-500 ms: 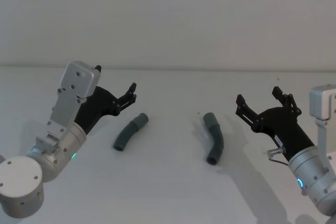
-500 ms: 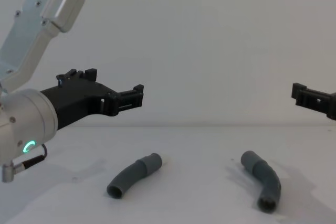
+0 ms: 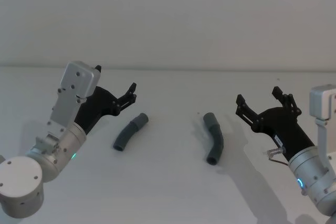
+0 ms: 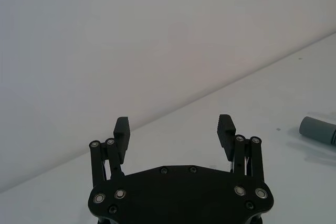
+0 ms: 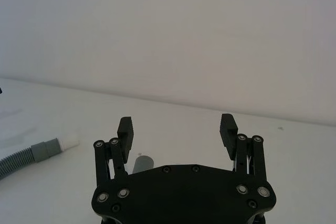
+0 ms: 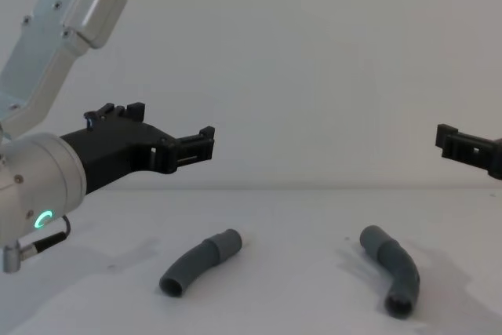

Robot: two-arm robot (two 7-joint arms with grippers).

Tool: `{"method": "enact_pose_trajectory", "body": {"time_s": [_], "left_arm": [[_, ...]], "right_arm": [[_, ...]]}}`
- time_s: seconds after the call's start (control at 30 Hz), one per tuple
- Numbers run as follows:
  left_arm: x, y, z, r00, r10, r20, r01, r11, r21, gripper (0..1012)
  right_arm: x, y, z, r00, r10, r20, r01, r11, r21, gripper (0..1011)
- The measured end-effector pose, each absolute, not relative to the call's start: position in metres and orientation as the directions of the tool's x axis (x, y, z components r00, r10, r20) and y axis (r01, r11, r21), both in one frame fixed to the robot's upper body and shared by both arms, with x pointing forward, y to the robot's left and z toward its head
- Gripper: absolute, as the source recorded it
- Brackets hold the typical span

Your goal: Use both hands to pick up one end of the pipe from the table, align the ends, and insert them.

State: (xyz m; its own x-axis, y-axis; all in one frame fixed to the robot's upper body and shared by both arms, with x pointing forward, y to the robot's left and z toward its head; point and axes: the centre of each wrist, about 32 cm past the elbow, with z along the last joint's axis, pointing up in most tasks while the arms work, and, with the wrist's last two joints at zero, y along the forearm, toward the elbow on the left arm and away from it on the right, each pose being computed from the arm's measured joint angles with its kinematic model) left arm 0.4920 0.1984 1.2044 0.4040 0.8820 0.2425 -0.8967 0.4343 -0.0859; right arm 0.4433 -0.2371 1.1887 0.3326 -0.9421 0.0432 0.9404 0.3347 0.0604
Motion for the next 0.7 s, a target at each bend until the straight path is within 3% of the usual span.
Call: {"method": "enact_pose_trajectory", "body": {"time_s": [0.7], "left_arm": [[0.4920,0.1984,1.2044,0.404,0.882,0.243,-0.897,0.434,-0.086,1001]], "right_arm": [[0.4433,-0.2371,1.1887,0.333,-0.942,0.043,0.940,0.335,0.060,1000]]}}
